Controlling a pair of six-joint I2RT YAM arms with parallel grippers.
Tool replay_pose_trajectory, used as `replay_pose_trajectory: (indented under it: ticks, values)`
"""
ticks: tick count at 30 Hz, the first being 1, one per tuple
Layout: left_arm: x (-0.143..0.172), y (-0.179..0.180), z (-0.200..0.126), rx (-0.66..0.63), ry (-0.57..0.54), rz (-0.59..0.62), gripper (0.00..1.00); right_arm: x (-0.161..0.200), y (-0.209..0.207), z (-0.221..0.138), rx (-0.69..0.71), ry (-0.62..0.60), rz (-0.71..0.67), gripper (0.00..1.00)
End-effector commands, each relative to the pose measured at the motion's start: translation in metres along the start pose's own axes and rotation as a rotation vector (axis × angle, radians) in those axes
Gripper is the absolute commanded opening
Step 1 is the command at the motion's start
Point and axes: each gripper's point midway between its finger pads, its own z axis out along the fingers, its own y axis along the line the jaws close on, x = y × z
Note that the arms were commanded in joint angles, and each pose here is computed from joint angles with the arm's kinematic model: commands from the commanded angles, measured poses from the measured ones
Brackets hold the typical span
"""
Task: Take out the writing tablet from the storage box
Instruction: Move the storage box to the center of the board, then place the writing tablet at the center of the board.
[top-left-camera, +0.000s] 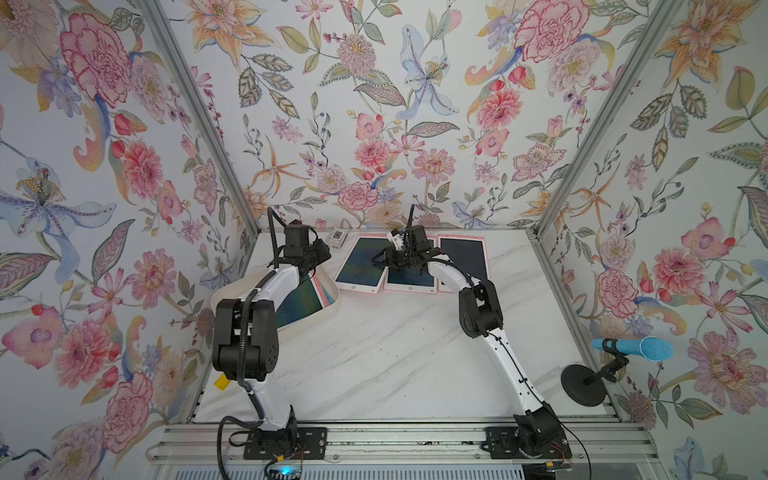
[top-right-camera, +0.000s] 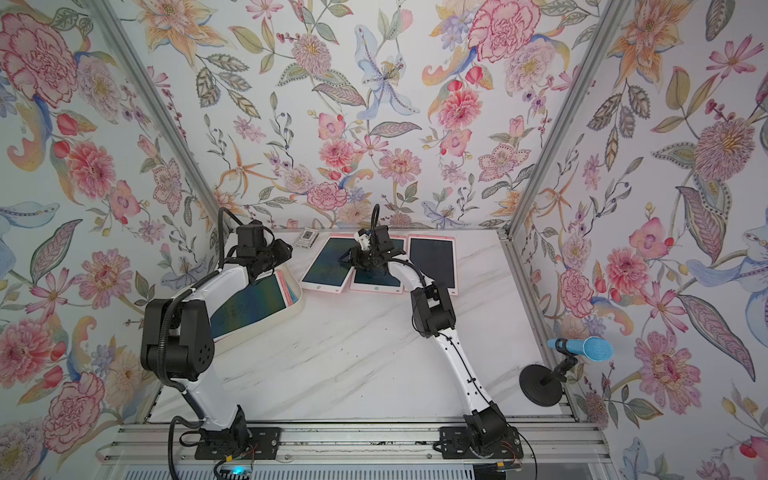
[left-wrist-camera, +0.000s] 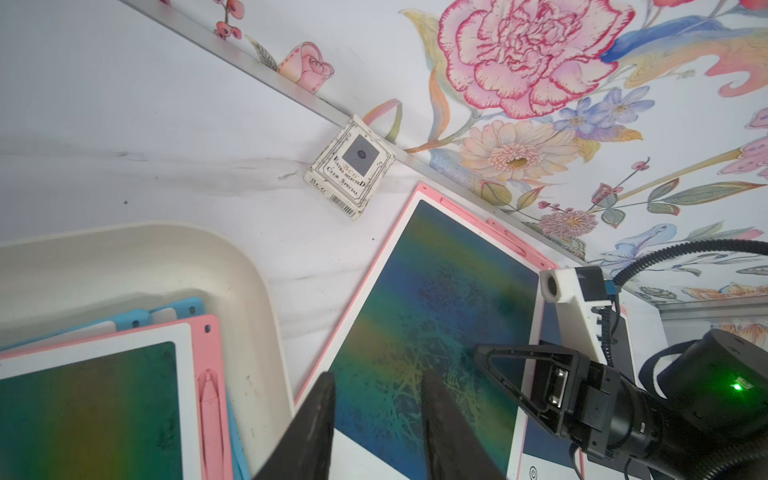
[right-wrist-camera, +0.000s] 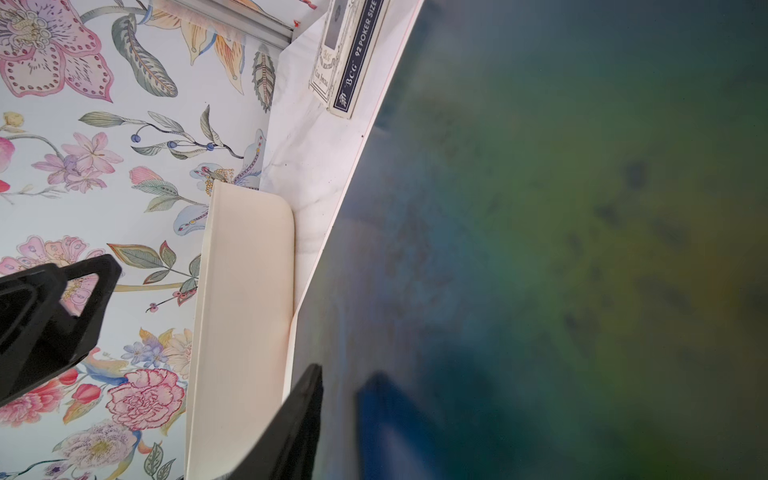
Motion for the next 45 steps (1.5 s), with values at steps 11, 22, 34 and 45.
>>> replay_pose_trajectory:
  ticks: [11, 22, 34, 45]
  values:
    - [0.034, -0.029, 0.065, -0.006, 0.213, 0.155, 0.37, -0.020, 0.035, -0.019, 0.024, -0.047, -0.040, 0.61]
    - [0.053, -0.032, 0.097, -0.027, 0.280, 0.202, 0.37, -0.020, 0.030, -0.037, 0.167, -0.056, -0.013, 0.62]
    - [0.051, -0.029, 0.092, -0.003, 0.273, 0.200, 0.38, -0.029, 0.032, -0.040, 0.195, -0.085, -0.014, 0.65]
    - [0.064, -0.034, 0.104, 0.029, 0.294, 0.178, 0.39, -0.026, 0.020, -0.046, 0.281, -0.085, -0.027, 0.70]
